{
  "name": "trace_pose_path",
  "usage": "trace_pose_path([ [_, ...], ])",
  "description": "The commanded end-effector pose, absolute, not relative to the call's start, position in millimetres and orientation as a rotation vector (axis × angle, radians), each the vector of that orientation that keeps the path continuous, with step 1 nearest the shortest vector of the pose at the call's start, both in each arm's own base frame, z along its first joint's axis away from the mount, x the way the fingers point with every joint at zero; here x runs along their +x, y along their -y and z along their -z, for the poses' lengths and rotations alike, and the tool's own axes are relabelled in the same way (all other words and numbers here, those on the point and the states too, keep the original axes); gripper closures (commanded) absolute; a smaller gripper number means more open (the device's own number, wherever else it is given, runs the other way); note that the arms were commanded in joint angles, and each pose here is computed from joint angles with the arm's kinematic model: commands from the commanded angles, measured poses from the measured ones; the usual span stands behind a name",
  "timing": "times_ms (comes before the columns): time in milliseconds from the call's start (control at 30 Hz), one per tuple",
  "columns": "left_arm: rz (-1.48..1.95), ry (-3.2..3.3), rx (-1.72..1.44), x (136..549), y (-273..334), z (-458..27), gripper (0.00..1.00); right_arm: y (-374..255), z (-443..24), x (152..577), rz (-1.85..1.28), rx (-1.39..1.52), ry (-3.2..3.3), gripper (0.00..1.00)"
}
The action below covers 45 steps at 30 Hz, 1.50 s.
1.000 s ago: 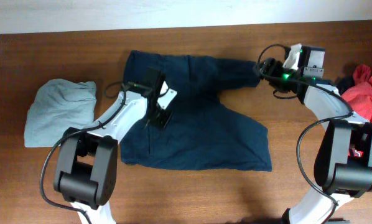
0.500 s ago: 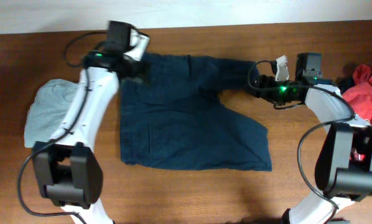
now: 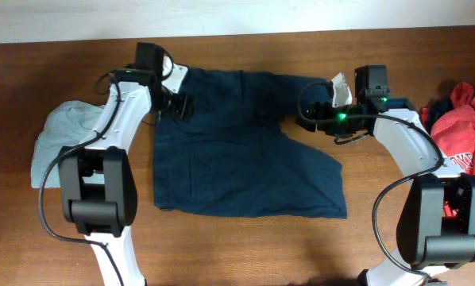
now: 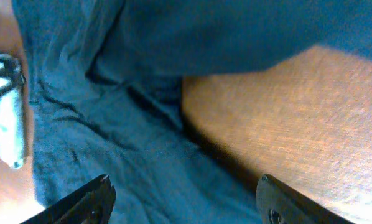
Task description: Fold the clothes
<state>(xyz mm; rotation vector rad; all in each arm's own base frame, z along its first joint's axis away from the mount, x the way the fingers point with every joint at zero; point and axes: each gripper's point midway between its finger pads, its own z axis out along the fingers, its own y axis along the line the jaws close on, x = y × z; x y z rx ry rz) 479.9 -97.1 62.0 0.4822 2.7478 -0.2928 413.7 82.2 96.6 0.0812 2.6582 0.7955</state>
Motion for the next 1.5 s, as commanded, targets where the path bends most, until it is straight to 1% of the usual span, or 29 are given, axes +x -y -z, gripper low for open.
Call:
trace_pose_path([
  [0, 0.340, -2.773, 0.525, 469, 109, -62, 0.34, -69, -109, 423, -0.704, 0.142, -2.646, 0.22],
  [33, 0.345, -2.798, 0.530, 463, 110, -60, 0.36, -69, -109, 419, -0.708, 0.153, -2.668, 0.23],
  [133, 0.370, -2.904, 0.553, 435, 114, -55, 0.42, -73, -101, 386, -0.729, 0.200, -2.818, 0.23],
  [167, 0.390, -2.949, 0.566, 423, 117, -54, 0.46, -75, -97, 368, -0.736, 0.193, -2.893, 0.24],
  [200, 0.394, -2.978, 0.577, 415, 119, -53, 0.49, -77, -95, 359, -0.738, 0.168, -2.928, 0.26],
  [233, 0.398, -2.998, 0.587, 409, 120, -53, 0.57, -79, -94, 350, -0.742, 0.138, -2.962, 0.27],
  [267, 0.400, -3.014, 0.596, 404, 122, -53, 0.62, -81, -93, 342, -0.744, 0.118, -2.991, 0.27],
  [300, 0.402, -3.027, 0.608, 400, 124, -53, 0.68, -84, -92, 334, -0.745, 0.103, -3.026, 0.27],
  [400, 0.406, -3.053, 0.630, 390, 129, -56, 0.81, -85, -89, 315, -0.696, 0.084, -3.112, 0.28],
  [500, 0.364, -3.104, 0.575, 380, 125, -62, 0.89, -81, -83, 299, -0.561, 0.049, -3.199, 0.29],
  [533, 0.305, -3.111, 0.518, 380, 119, -68, 0.95, -83, -82, 294, -0.525, 0.019, -3.223, 0.32],
  [600, 0.270, -3.065, 0.504, 384, 116, -83, 0.98, -88, -82, 291, -0.512, -0.018, -3.229, 0.34],
  [633, 0.250, -3.024, 0.505, 388, 116, -95, 0.98, -90, -82, 292, -0.509, -0.029, -3.224, 0.36],
  [700, 0.192, -2.919, 0.504, 394, 113, -127, 0.98, -96, -87, 295, -0.508, -0.070, -3.189, 0.37],
  [733, 0.126, -2.842, 0.497, 395, 107, -155, 0.95, -100, -95, 297, -0.508, -0.097, -3.154, 0.37],
  [833, 0.018, -2.725, 0.473, 385, 94, -204, 0.91, -100, -119, 298, -0.454, -0.146, -3.065, 0.36],
  [967, 0.014, -2.670, 0.430, 360, 86, -241, 0.86, -89, -161, 293, -0.274, -0.176, -2.916, 0.35],
  [1000, 0.020, -2.667, 0.419, 354, 85, -245, 0.85, -86, -175, 291, -0.228, -0.161, -2.867, 0.32],
  [1100, 0.022, -2.693, 0.411, 341, 82, -238, 0.83, -82, -200, 284, -0.175, -0.107, -2.774, 0.26],
  [1167, 0.021, -2.741, 0.396, 334, 80, -220, 0.83, -81, -210, 277, -0.181, -0.046, -2.744, 0.19],
  [1200, 0.021, -2.765, 0.385, 331, 79, -210, 0.82, -81, -210, 274, -0.188, -0.023, -2.746, 0.13],
  [1233, 0.025, -2.794, 0.361, 328, 79, -197, 0.82, -80, -207, 271, -0.189, 0.005, -2.757, 0.10],
  [1300, 0.043, -2.826, 0.324, 325, 80, -174, 0.78, -78, -192, 266, -0.186, 0.076, -2.808, 0.06],
  [1333, 0.060, -2.831, 0.313, 325, 82, -165, 0.75, -79, -183, 263, -0.193, 0.106, -2.838, 0.06],
  [1367, 0.084, -2.834, 0.298, 325, 85, -156, 0.67, -81, -172, 259, -0.206, 0.126, -2.873, 0.07],
  [1400, 0.127, -2.837, 0.290, 325, 89, -145, 0.62, -83, -161, 256, -0.219, 0.139, -2.909, 0.07],
  [1433, 0.160, -2.839, 0.281, 324, 92, -137, 0.59, -85, -150, 255, -0.222, 0.146, -2.941, 0.11],
  [1467, 0.206, -2.844, 0.285, 322, 97, -125, 0.58, -85, -135, 253, -0.209, 0.150, -2.983, 0.18],
])
